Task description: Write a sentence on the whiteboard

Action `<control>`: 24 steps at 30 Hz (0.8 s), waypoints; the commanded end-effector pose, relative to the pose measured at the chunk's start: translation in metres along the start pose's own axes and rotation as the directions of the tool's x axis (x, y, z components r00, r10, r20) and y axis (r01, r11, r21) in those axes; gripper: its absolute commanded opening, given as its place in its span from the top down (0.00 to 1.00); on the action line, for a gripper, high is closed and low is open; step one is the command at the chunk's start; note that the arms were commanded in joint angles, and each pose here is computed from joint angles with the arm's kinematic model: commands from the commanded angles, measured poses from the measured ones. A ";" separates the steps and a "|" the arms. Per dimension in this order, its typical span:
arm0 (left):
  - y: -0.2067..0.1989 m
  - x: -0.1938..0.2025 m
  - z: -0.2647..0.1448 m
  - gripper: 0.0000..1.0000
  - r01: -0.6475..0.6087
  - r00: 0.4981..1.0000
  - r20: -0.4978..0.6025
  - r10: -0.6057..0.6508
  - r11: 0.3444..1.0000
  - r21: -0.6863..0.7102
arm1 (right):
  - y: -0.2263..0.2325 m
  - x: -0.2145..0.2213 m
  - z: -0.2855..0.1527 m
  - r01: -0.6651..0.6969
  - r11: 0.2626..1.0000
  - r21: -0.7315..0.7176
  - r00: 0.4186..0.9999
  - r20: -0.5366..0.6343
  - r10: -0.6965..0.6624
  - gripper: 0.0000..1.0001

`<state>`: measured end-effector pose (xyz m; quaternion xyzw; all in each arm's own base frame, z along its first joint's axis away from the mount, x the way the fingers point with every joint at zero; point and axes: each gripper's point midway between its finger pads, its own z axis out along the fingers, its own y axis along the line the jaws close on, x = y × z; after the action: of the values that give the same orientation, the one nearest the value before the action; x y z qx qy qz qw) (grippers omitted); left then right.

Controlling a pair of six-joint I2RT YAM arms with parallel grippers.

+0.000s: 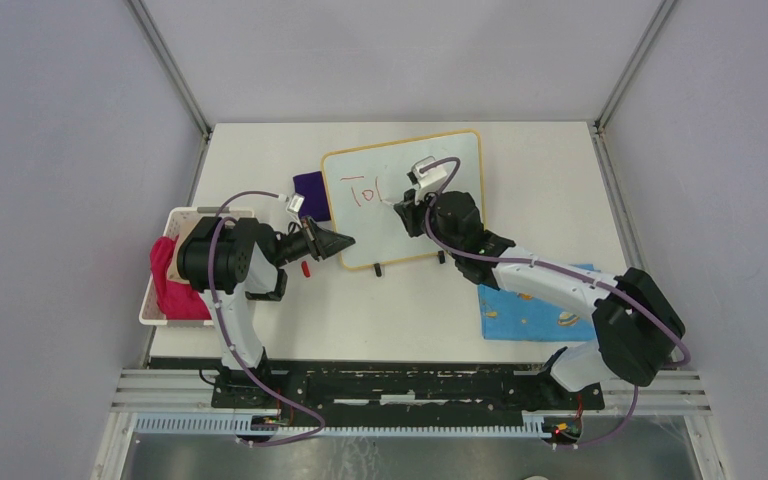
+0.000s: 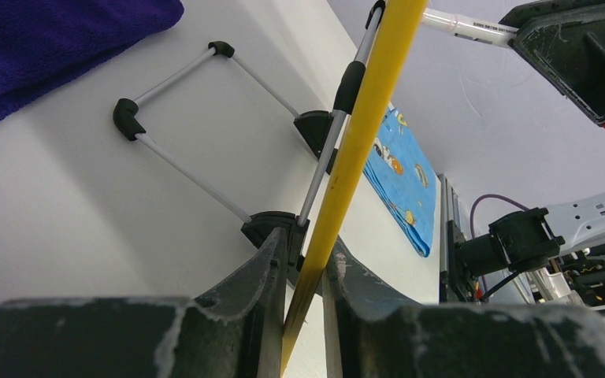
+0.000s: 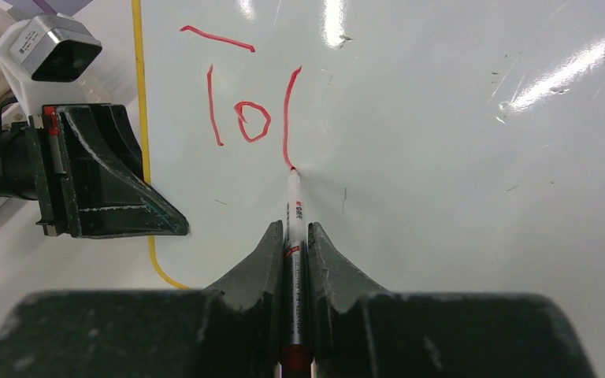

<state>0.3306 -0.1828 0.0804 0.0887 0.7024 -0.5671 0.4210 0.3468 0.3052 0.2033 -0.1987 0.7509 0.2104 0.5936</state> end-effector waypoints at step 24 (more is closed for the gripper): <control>-0.002 -0.019 0.002 0.98 -0.087 0.992 0.089 0.086 0.996 0.010 | -0.021 -0.058 -0.010 0.005 0.995 0.103 0.990 0.139 -0.019 1.00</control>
<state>0.3302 -0.1829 0.0804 0.0897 0.7022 -0.5676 0.4202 0.3519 0.2847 0.2276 -0.1753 0.7399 0.1799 0.6240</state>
